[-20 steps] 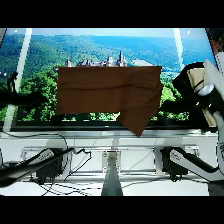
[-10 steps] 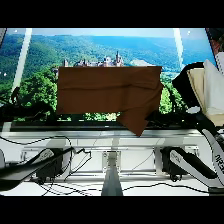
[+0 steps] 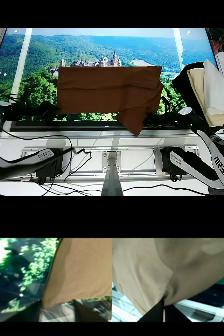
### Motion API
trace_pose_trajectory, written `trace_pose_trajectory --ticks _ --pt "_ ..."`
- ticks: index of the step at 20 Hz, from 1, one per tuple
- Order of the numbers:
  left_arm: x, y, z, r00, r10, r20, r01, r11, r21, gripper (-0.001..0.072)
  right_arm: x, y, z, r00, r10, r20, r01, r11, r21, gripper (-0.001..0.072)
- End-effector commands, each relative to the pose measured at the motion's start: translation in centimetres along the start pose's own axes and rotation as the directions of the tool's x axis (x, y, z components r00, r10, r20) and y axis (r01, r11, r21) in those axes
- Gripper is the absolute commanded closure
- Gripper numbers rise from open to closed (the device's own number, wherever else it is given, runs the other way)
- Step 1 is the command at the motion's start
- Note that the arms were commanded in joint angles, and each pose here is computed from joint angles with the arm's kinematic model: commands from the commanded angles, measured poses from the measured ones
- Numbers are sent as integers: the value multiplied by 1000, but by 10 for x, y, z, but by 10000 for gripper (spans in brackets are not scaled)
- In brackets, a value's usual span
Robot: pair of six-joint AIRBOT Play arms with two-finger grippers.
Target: Fold the clothes and pants, and hang the long-sleeved shirts on hangers.
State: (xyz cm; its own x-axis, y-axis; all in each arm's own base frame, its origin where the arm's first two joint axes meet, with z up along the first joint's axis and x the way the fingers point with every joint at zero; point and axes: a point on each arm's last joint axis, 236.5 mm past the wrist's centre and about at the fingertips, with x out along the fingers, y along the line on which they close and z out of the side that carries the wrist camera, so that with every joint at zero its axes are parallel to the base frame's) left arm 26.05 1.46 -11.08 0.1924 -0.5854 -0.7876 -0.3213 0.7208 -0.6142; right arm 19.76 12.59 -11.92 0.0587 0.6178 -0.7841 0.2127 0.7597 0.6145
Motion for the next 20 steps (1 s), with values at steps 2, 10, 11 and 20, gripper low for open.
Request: trace_pose_trajectory --ticks 2,10,11,20 --pt "17 -1 3 998 -52 -20 52 998 22 553 -1 3 8 1000 -5 24 5 1000 -19 699" --pt "-21 -77 52 944 -316 95 302 943 139 696 -54 77 84 975 126 183 -99 984 -148 699" --pt "-37 -99 80 900 -392 193 369 918 144 696 -69 95 108 949 168 266 -129 979 -157 699" --pt "-60 -166 247 718 -244 652 125 966 225 699 -139 110 296 687 109 718 -147 989 -9 700"
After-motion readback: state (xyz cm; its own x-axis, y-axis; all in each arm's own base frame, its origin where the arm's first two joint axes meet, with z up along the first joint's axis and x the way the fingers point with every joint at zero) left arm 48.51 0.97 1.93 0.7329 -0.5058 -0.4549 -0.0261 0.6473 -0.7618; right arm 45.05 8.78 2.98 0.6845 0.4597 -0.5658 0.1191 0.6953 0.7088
